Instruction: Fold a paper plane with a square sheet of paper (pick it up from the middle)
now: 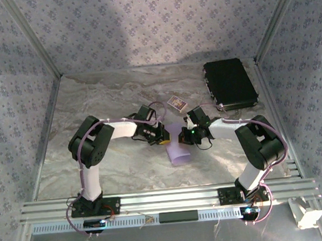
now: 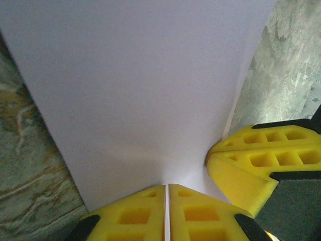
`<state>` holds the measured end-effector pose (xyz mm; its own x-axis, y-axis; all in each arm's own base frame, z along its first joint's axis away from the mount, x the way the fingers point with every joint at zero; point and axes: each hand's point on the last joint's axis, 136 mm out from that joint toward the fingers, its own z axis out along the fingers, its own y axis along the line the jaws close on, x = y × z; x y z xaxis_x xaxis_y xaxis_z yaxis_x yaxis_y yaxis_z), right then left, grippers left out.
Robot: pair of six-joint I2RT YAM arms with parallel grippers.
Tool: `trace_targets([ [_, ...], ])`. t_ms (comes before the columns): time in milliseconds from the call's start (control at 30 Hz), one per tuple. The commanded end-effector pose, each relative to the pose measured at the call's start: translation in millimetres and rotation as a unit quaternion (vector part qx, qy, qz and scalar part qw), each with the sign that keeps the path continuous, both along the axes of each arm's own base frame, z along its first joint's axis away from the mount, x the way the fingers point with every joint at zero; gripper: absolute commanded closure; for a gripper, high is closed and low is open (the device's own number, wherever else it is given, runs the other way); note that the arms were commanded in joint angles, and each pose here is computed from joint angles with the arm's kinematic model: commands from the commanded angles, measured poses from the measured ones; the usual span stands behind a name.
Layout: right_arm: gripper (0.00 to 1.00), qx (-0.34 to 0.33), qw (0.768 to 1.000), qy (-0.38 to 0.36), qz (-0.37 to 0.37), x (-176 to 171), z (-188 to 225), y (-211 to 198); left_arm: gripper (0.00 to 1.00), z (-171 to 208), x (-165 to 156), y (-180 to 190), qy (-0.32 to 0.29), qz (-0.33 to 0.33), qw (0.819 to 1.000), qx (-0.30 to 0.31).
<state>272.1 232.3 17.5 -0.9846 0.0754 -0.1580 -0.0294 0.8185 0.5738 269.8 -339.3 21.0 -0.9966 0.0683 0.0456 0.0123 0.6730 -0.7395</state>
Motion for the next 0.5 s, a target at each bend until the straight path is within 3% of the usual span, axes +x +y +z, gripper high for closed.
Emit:
trace_targets([
  [0,1.00,-0.069,0.995,0.062,-0.022,-27,-35,-31,0.88,-12,-4,16,-0.008,0.012,0.999,0.037],
  [233,1.00,-0.068,0.995,0.065,-0.026,-27,-35,-32,0.85,49,0,-9,-0.033,0.018,0.998,-0.051],
  [467,1.00,-0.066,0.995,0.066,-0.026,-29,-33,-31,0.84,29,-15,-14,0.004,0.009,0.998,-0.064],
])
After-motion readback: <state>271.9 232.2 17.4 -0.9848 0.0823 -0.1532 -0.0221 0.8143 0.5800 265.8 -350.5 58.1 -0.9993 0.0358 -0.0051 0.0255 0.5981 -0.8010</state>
